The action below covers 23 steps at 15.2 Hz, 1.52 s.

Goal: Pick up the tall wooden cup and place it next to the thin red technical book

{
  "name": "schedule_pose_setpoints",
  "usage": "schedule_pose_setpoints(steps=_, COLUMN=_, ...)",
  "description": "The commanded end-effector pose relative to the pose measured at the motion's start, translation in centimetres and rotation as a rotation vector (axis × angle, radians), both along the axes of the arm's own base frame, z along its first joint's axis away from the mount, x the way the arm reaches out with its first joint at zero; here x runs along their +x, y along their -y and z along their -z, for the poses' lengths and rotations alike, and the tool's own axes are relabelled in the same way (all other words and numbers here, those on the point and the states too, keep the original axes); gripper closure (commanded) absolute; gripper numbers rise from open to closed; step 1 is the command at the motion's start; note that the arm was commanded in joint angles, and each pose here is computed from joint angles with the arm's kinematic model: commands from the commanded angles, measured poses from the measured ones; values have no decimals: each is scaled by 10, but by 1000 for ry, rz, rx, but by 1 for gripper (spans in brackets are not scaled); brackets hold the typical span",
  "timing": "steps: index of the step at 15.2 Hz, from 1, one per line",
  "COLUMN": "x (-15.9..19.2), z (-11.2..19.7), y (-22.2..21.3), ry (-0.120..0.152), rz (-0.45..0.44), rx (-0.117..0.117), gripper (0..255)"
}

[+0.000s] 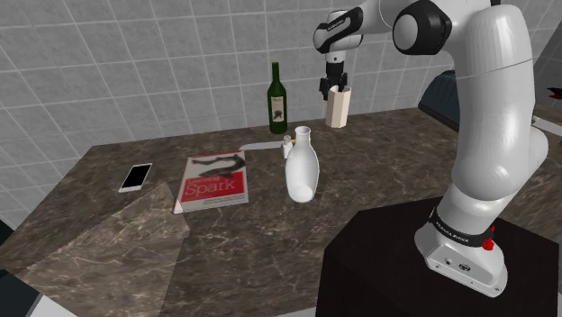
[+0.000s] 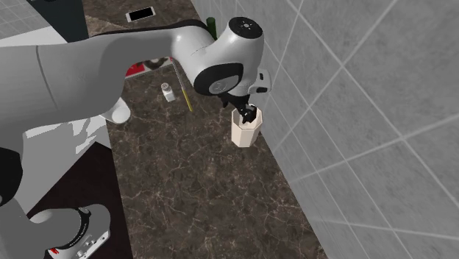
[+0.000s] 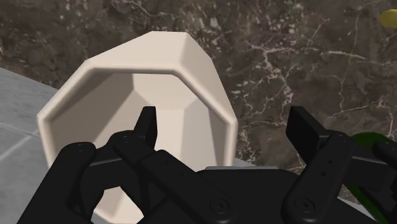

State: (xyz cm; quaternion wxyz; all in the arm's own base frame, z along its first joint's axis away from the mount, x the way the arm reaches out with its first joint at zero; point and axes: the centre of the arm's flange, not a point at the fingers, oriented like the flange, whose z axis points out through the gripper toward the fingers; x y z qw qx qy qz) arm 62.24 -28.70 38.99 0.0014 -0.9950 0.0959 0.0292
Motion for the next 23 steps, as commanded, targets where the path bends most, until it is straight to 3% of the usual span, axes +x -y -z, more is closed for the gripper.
schedule_pose_setpoints(steps=1, x=0, z=2, y=0, ry=1, rz=0, rx=0, gripper=0)
schedule_pose_setpoints(steps=6, x=0, z=2, y=0, ry=0, rz=0, rx=0, gripper=0)
schedule_pose_setpoints(steps=7, x=0, z=2, y=0, ry=0, rz=0, rx=0, gripper=255)
schedule_pose_setpoints(steps=16, x=0, z=2, y=0, ry=1, rz=0, rx=0, gripper=255)
schedule_pose_setpoints(steps=23, x=0, z=-35, y=0, ry=1, rz=0, rx=0, gripper=255)
